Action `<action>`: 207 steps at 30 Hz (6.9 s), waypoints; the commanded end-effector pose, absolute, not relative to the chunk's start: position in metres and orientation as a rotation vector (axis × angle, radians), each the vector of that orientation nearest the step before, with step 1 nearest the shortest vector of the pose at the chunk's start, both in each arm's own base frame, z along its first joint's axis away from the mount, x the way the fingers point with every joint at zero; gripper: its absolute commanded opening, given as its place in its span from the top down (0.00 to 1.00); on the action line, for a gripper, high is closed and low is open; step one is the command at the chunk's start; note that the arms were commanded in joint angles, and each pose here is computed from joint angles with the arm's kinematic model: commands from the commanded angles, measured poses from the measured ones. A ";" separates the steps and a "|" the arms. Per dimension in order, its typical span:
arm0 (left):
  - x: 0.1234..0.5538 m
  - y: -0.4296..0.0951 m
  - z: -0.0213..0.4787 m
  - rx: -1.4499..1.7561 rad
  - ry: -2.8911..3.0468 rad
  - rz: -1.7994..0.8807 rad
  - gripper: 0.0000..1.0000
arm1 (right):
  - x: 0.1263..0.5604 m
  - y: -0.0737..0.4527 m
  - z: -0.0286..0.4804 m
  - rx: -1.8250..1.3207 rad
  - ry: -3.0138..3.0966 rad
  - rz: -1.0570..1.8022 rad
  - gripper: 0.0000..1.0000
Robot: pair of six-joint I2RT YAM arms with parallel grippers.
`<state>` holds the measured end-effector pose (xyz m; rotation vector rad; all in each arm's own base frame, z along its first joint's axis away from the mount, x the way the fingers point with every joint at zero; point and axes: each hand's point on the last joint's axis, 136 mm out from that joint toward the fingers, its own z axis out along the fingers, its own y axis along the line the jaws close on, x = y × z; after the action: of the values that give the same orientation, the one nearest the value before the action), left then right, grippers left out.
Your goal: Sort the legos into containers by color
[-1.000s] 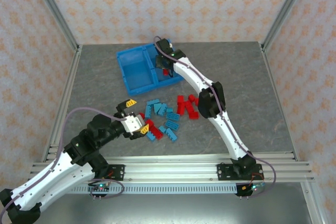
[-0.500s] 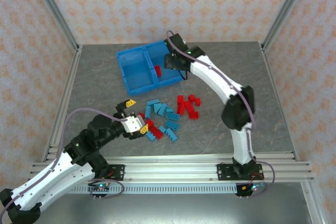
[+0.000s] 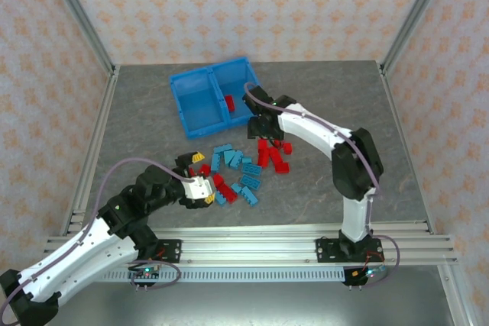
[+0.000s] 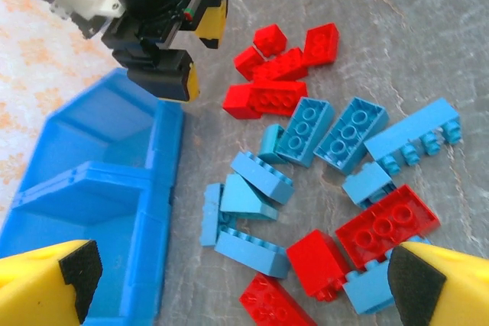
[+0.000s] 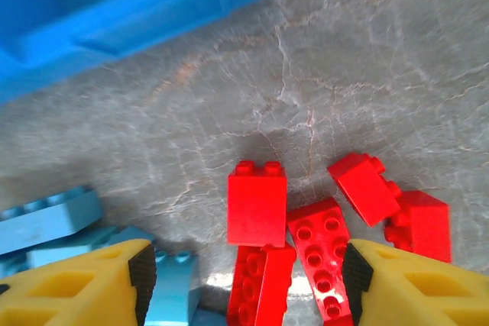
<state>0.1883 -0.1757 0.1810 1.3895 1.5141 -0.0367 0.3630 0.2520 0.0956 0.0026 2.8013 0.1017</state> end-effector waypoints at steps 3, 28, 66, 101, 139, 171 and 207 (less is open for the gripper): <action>0.190 -0.171 0.186 1.398 1.513 0.014 0.01 | 0.377 0.247 0.078 0.022 2.803 -0.025 0.34; 0.187 -0.172 0.184 1.421 1.494 0.005 0.01 | 0.377 0.259 0.167 0.083 2.584 0.195 0.70; 0.195 -0.171 0.185 1.378 1.499 0.036 0.01 | 0.544 0.343 0.151 0.064 2.391 0.273 0.58; 0.193 -0.167 0.186 1.381 1.500 0.051 0.01 | 0.306 0.255 0.070 0.364 2.822 0.370 0.52; 0.186 -0.178 0.186 1.424 1.468 -0.022 0.01 | 0.335 0.275 0.169 0.131 2.477 0.537 0.78; 0.191 -0.173 0.179 1.427 1.503 0.025 0.01 | 0.537 0.338 0.173 -0.047 2.408 0.333 0.59; 0.201 -0.162 0.169 1.431 1.574 0.111 0.01 | 0.275 0.189 0.021 -0.014 2.917 0.074 0.20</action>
<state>0.1987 -0.1654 0.1605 1.4370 1.5910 0.0713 0.2769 0.1924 0.0312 -0.0487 2.9032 0.1012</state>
